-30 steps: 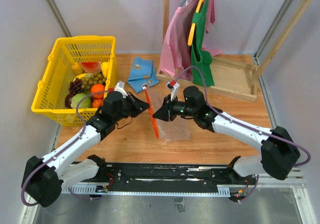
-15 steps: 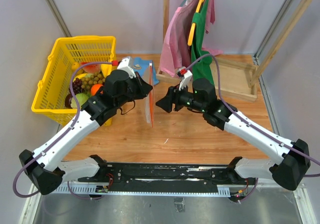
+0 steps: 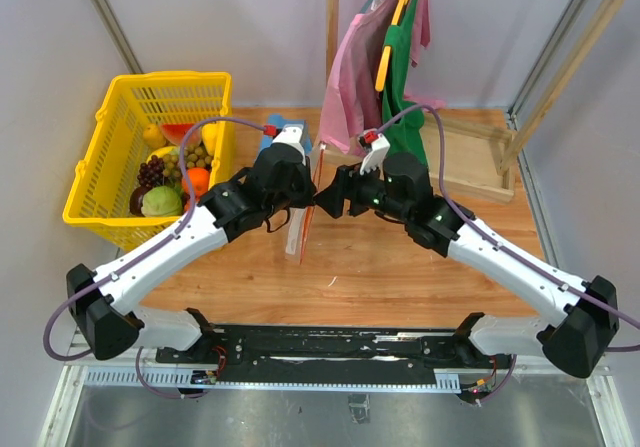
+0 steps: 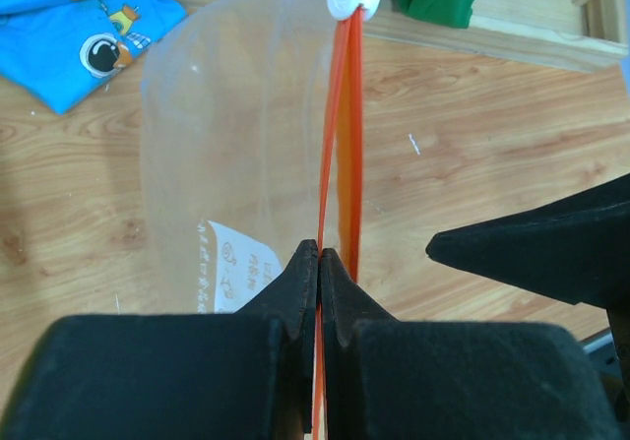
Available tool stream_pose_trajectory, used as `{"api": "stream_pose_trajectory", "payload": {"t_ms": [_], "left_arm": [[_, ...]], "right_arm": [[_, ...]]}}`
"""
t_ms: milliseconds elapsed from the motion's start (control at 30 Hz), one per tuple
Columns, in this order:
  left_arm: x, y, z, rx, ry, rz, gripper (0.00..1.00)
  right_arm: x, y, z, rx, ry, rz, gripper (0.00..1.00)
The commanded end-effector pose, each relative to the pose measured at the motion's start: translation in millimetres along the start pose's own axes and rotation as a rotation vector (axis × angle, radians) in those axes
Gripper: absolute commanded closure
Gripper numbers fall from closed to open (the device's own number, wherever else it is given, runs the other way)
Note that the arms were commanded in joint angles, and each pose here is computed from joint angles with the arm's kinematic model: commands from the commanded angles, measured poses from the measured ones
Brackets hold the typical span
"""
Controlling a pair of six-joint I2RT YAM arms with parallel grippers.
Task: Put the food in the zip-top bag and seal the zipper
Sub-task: Open the zipper of the food storage bag at the center of the board.
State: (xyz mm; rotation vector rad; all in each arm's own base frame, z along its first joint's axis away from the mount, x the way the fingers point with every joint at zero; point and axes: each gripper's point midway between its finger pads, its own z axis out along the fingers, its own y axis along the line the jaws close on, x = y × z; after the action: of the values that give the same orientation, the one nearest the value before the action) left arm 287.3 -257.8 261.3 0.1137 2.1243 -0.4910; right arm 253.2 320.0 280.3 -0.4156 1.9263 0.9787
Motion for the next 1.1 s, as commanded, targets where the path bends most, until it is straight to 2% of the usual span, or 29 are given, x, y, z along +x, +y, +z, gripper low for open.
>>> {"api": "stream_pose_trajectory", "payload": {"t_ms": [0,233,500,833,1067], "left_arm": [[3.1,-5.5,5.5,-0.012,-0.008,0.014,1.00],[5.6,-17.3,5.8,0.014,-0.008,0.006,1.00],[1.6,-19.0,-0.1,0.025,-0.020,-0.011,1.00],[3.2,-28.6,0.6,0.054,-0.015,-0.037,1.00],[0.5,-32.4,-1.8,0.062,-0.030,-0.056,1.00]], "right_arm": [[24.1,-14.3,10.1,0.059,0.052,0.064,0.34],[45.4,-43.5,10.4,0.186,0.089,0.103,0.38],[59.5,-73.3,-0.1,0.334,0.117,0.132,0.52],[42.2,-24.0,20.1,0.057,0.083,0.142,0.50],[43.5,-24.6,28.6,0.066,0.083,0.200,0.53]]}}
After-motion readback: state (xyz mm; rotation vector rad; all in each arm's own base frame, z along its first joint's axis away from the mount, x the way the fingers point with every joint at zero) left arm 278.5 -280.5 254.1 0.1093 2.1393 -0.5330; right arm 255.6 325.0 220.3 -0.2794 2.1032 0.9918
